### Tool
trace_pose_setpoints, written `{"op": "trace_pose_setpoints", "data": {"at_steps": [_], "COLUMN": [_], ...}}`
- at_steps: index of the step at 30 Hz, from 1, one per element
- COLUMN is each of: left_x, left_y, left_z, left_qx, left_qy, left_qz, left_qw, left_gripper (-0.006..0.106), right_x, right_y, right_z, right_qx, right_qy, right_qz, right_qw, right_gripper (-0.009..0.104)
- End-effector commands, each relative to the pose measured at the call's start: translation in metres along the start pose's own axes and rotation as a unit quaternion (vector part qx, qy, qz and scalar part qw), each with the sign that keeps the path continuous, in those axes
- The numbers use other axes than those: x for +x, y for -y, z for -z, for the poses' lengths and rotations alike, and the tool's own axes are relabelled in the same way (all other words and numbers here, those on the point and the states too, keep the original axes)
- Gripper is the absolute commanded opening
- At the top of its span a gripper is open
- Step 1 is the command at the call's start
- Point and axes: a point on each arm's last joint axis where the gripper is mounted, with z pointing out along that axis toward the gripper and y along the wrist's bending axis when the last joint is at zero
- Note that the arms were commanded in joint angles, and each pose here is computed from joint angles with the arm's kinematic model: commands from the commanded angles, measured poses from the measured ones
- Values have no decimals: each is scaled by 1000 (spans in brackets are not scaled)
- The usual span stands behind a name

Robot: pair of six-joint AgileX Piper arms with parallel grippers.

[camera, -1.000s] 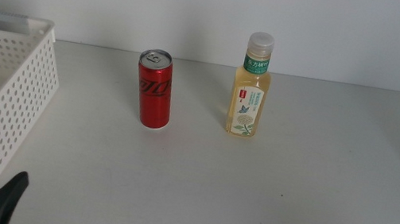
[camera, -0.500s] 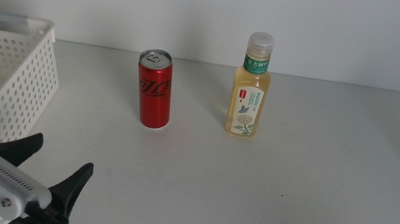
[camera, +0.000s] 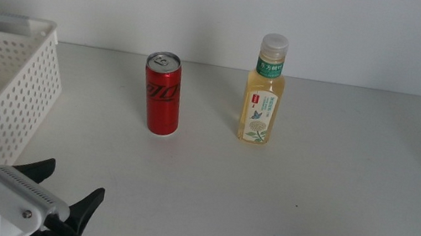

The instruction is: Use arms to grab the bottles and put them into the dustbin to the left of the table.

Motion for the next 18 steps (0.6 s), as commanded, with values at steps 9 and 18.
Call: {"op": "trace_pose_setpoints", "data": {"at_steps": [9, 18], "left_x": [-15, -34], "left_y": [4, 6], "left_z": [-4, -66], "left_qx": [22, 37], "left_qy": [82, 104], "left_qz": [50, 61], "left_qw": [995, 992], "left_gripper": [92, 92], "right_x": [-10, -10], "right_y": [1, 1], "right_z": [3, 3], "right_qx": [7, 7], "right_qy": [50, 50], "right_qz": [10, 10], "right_qw": [999, 999], "right_gripper": [71, 71]}}
